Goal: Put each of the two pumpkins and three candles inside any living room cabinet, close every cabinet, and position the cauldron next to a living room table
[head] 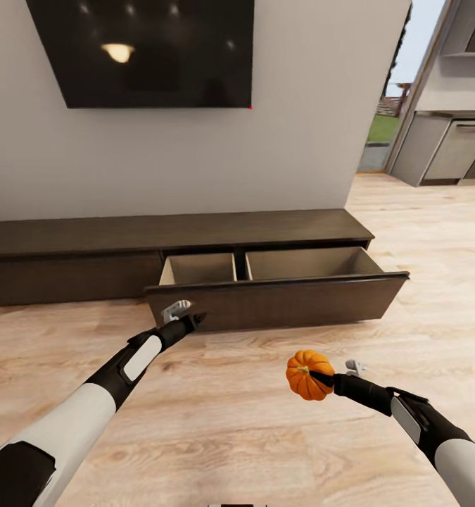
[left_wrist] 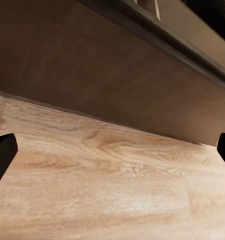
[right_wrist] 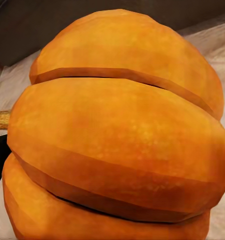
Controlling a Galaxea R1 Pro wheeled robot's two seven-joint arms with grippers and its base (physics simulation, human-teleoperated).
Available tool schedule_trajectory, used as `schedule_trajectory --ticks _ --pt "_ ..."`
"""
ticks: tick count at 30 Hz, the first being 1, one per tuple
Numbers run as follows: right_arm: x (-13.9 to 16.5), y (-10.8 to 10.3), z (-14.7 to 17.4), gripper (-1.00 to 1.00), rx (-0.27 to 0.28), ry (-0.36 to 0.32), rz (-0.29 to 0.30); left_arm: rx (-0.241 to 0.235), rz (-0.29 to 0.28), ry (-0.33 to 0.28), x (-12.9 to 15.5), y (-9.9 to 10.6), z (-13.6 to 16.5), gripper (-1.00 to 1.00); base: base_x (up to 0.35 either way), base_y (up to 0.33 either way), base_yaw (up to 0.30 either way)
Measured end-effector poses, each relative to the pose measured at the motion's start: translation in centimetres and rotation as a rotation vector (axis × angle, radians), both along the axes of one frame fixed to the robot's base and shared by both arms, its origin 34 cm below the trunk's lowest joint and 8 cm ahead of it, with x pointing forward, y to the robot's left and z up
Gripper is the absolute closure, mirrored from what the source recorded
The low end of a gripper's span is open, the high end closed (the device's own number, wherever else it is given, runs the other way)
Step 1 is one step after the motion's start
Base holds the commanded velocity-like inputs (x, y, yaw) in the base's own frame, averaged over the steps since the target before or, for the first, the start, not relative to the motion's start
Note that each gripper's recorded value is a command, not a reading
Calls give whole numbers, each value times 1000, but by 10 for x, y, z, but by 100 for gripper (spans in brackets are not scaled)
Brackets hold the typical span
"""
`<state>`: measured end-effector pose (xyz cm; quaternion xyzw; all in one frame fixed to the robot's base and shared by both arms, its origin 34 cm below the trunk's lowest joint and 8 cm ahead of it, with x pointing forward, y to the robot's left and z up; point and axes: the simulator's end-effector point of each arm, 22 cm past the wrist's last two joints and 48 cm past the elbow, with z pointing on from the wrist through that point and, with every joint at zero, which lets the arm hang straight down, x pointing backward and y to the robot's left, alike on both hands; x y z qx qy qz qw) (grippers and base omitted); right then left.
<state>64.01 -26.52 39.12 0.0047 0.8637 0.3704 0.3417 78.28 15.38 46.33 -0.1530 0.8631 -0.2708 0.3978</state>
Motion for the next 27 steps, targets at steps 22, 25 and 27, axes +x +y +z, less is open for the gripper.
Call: schedule_trajectory --ticks 22,25,27 --pt "13 -5 43 100 -19 -6 -17 -4 -3 -7 8 -4 46 -100 -7 0 255" --pt "15 -5 49 100 -22 -5 -16 -3 -2 -8 10 -3 52 -100 0 0 18" --pt "16 -5 53 100 -26 -5 -17 -3 -2 -8 11 -3 57 -100 0 0 4"
